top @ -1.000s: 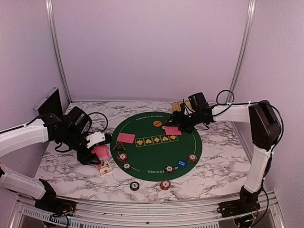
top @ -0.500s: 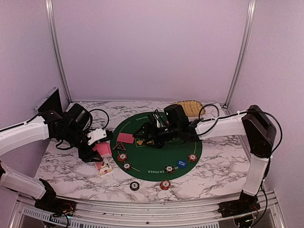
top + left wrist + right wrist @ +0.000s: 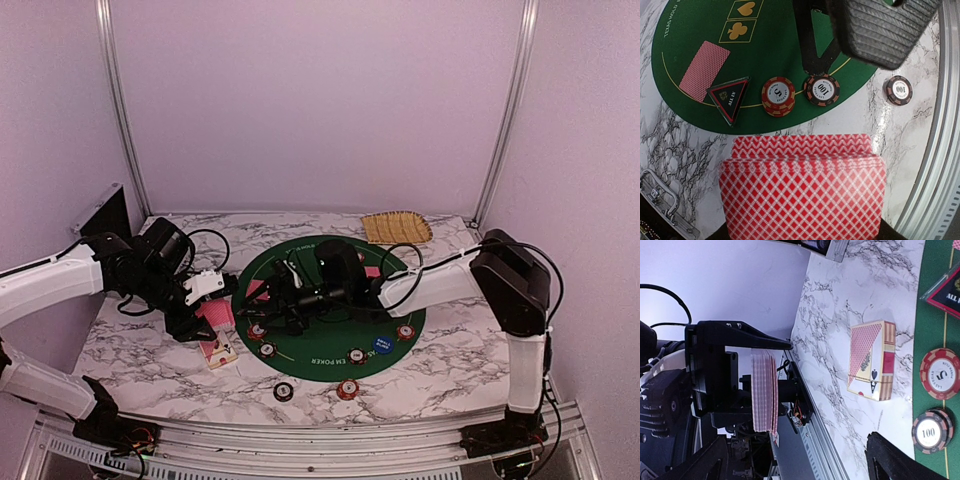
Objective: Distribute texas hold em gaming equipment
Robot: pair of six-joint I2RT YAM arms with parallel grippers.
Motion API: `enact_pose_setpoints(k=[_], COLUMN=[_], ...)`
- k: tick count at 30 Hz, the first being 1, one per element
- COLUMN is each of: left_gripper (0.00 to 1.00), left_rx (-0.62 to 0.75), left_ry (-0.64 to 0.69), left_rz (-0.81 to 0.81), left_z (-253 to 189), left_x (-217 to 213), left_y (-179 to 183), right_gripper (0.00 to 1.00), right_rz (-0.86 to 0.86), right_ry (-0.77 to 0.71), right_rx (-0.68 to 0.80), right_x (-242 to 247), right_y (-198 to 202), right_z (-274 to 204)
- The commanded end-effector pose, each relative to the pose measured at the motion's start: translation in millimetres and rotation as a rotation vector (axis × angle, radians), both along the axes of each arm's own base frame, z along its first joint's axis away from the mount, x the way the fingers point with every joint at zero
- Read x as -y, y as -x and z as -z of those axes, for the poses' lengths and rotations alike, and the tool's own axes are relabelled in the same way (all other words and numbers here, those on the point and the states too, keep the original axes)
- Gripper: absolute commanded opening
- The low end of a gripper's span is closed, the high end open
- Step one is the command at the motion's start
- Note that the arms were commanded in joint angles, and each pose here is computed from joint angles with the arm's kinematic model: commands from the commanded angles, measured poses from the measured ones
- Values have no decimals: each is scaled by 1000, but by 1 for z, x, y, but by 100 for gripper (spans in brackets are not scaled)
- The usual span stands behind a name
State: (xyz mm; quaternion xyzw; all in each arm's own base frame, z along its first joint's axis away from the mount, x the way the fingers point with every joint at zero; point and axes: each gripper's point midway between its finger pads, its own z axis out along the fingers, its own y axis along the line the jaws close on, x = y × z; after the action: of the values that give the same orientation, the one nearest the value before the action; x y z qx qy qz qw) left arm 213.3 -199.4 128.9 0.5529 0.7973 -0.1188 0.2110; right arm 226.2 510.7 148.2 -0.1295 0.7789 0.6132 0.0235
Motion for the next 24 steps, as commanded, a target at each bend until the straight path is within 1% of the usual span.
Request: enact_pose_setpoints(k=[1,14,24], left_gripper=[2,2,2], left_rx=[6,9,11], left_ry=[36,48,55], left_rz=[2,-3,-2], left_z=[-12,-16,-18], left_x=[7,8,9], left_y=[-5,-5,-6], right_gripper=[94,89,84], right_rz=[-32,-85,-122], right_ry=[-85,-150,-158], right_rx=[8,-3,-36], right_x=[-20,-53,-68], right_y=[4,10,18], right_z=[-22,-35,-26])
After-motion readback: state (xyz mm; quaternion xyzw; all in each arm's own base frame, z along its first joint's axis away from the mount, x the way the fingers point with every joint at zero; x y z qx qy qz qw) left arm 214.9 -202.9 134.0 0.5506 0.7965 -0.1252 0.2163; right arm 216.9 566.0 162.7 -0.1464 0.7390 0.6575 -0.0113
